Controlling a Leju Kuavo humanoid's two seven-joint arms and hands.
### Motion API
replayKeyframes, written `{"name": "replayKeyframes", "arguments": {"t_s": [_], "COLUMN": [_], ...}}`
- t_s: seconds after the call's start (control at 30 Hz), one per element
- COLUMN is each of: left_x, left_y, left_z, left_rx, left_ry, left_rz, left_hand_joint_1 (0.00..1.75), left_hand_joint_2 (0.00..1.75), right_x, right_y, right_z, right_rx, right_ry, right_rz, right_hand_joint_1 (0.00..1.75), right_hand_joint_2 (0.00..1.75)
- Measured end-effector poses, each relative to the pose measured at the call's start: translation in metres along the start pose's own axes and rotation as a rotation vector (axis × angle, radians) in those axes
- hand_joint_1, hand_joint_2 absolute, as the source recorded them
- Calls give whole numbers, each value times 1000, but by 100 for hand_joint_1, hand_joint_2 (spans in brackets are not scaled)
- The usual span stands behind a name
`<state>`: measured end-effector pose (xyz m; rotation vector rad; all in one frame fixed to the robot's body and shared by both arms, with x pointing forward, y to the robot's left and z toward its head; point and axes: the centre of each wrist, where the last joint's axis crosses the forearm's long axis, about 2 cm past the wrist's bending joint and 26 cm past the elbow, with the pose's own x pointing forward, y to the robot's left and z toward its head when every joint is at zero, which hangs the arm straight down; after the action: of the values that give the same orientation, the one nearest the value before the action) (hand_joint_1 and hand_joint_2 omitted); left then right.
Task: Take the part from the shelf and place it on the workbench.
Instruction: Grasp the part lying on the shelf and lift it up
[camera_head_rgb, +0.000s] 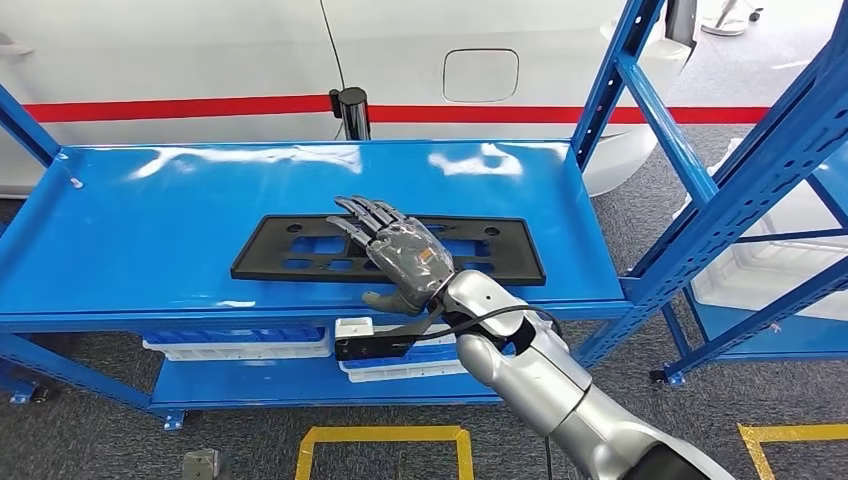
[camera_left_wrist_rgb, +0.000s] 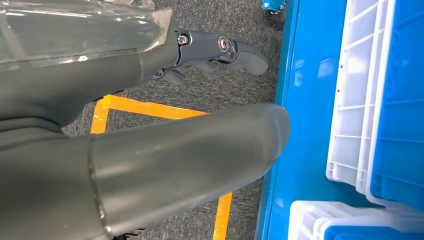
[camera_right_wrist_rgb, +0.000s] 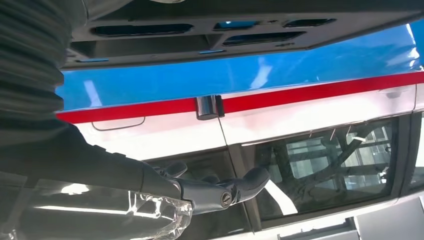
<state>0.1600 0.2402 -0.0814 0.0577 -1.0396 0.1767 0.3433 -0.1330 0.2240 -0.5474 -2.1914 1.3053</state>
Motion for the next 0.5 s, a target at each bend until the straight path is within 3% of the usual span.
{"name": "replayKeyframes", "arguments": {"t_s": [0.5], "left_x": [-1], "left_y": [0], "left_z": [1], "left_rx": [3], "left_ry": [1], "left_rz": [7], "left_hand_joint_1": [0], "left_hand_joint_2": [0], "right_x": [-7], "right_y": [16], "right_z": [-23], "right_rx": [89], "right_ry": [66], "right_rz": [-36], "right_hand_joint_1": [0], "right_hand_joint_2": [175]}}
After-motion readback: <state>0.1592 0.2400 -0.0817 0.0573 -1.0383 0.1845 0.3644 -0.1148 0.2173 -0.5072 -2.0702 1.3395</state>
